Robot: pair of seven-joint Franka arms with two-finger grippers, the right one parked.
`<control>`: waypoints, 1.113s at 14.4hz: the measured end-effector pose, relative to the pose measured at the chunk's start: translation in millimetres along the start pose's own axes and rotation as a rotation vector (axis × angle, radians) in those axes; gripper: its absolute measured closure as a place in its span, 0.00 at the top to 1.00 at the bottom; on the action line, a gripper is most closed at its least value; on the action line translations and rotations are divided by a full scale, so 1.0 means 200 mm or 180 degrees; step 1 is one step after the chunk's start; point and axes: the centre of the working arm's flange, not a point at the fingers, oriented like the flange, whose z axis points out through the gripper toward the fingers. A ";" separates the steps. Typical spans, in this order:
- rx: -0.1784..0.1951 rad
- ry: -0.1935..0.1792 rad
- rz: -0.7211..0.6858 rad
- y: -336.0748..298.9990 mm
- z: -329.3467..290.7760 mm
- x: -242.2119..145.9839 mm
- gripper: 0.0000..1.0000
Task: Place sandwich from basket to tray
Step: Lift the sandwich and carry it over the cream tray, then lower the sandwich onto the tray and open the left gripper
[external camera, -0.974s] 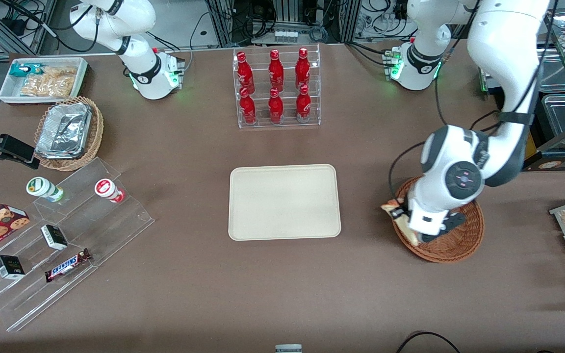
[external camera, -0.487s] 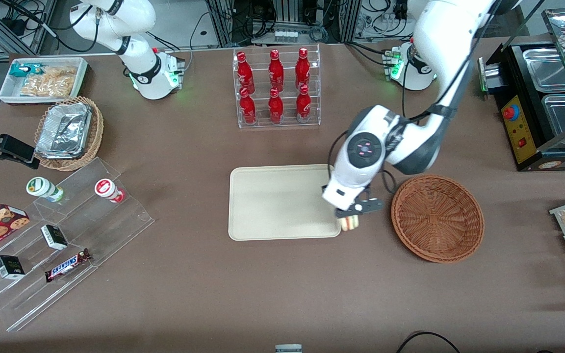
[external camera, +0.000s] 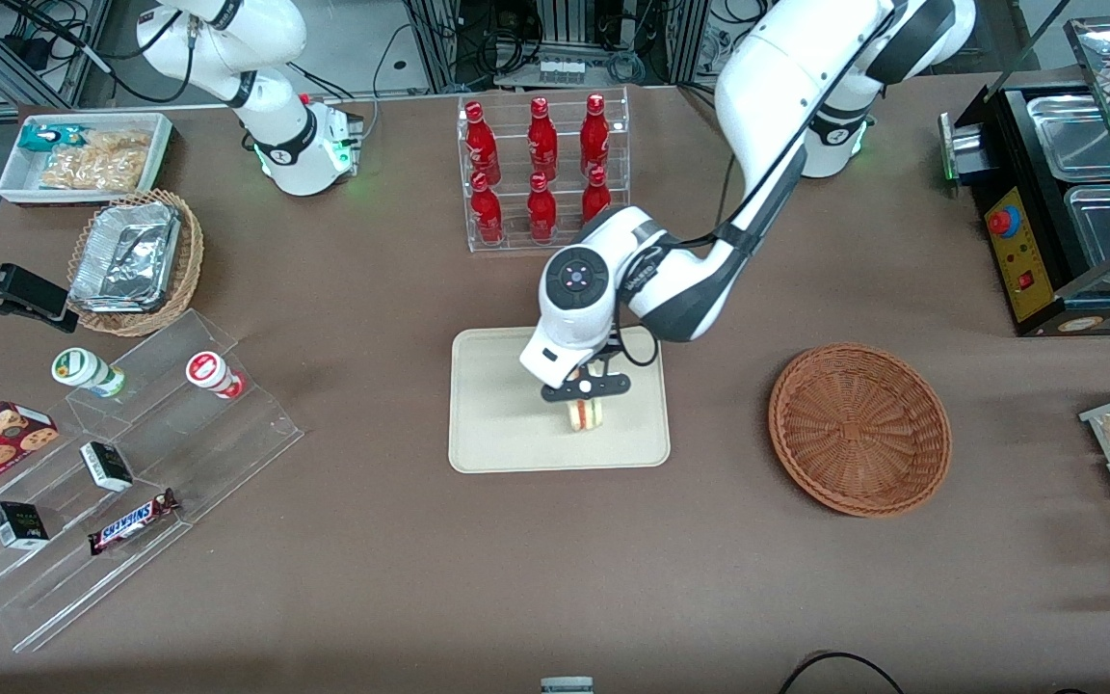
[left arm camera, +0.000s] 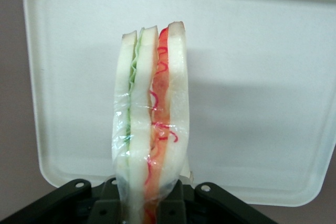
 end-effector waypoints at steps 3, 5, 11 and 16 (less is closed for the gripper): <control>0.0026 -0.0017 0.0068 0.05 0.04 -0.05 0.15; 0.0111 -0.0008 0.0137 0.07 0.11 -0.08 0.16; 0.0179 -0.0030 0.0180 0.09 0.21 -0.09 0.51; -0.0036 0.0210 -0.0033 0.10 0.05 0.02 0.99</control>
